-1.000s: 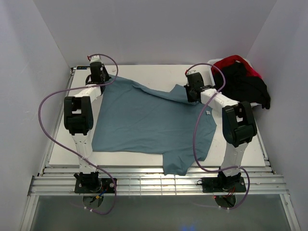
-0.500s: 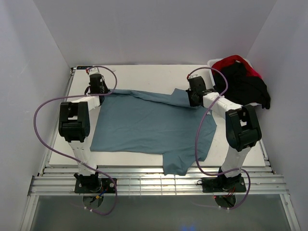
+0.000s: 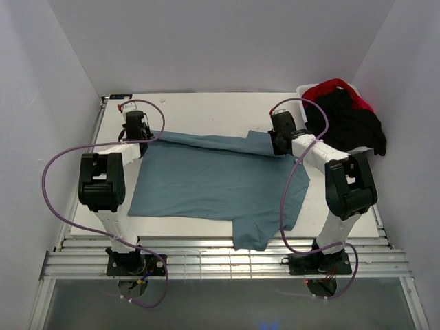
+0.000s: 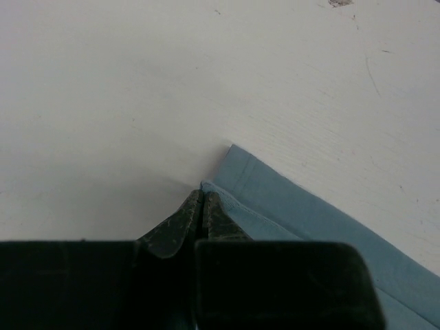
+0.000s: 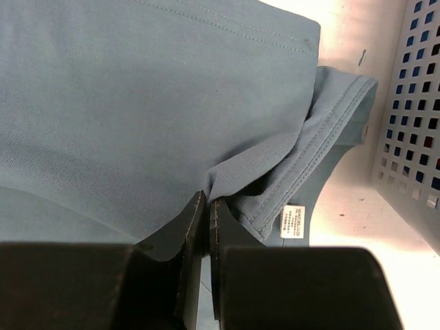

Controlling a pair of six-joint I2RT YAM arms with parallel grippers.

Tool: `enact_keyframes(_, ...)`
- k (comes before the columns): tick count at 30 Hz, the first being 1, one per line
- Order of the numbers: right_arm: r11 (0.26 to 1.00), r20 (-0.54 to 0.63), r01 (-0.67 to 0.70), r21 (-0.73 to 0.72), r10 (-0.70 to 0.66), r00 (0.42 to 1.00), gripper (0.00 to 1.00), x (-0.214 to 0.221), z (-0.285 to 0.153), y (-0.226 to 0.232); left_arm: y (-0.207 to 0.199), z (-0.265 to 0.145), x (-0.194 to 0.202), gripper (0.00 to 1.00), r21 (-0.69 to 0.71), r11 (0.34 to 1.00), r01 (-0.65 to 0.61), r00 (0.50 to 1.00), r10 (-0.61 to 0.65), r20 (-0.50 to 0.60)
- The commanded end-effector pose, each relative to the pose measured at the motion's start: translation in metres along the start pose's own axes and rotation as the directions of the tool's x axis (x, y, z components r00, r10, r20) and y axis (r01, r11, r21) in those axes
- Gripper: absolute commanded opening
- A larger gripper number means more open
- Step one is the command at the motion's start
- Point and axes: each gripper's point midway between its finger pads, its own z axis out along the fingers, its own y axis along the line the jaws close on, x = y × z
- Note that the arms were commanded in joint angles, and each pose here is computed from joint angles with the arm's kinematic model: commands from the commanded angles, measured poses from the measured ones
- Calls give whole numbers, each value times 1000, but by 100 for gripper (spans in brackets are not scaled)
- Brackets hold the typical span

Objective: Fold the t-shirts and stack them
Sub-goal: Fold the flattened tshirt in 1/3 of the way

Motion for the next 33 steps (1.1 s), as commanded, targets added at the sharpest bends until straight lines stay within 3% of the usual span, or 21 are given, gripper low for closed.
enact_keyframes(1, 999, 13, -7, 39, 7, 1000, 8, -2, -13, -9, 7, -23, -39, 9, -24, 999, 40, 995, -38, 90)
enact_keyframes(17, 993, -92, 4, 117, 6, 996, 8, 36, 0, -19, 36, -20, 33, 12, -137, 990, -35, 991, 17, -129)
enact_keyframes(18, 992, -101, 5, 128, 8, 995, 8, 38, 1, -20, 40, -20, 38, 15, -156, 987, -47, 988, 23, -150)
enact_keyframes(20, 984, -130, 6, 178, 17, 991, 9, 45, 2, -27, 49, -20, 46, 33, -205, 977, -59, 983, 21, -181)
enact_keyframes(22, 973, -148, 13, 231, 22, 989, 16, 49, 2, -36, 61, -22, 44, 54, -278, 958, -70, 984, 20, -179)
enact_keyframes(24, 963, -164, 12, 268, 34, 986, 20, 51, -1, -42, 72, -26, 39, 59, -345, 937, -63, 989, 11, -151)
enact_keyframes(25, 954, -171, 14, 300, 39, 985, 24, 53, -3, -47, 75, -29, 33, 68, -362, 930, -53, 991, 5, -133)
enact_keyframes(27, 948, -182, 8, 317, 52, 982, 37, 53, -7, -51, 78, -32, 27, 72, -388, 921, -31, 994, -13, -111)
enact_keyframes(28, 950, -182, 7, 313, 53, 982, 49, 51, -8, -50, 76, -33, 24, 73, -384, 923, -19, 994, -22, -102)
enact_keyframes(33, 954, -101, -51, 296, 84, 991, 58, 30, -23, -50, 41, -50, -16, 73, -288, 954, 84, 996, -79, 29)
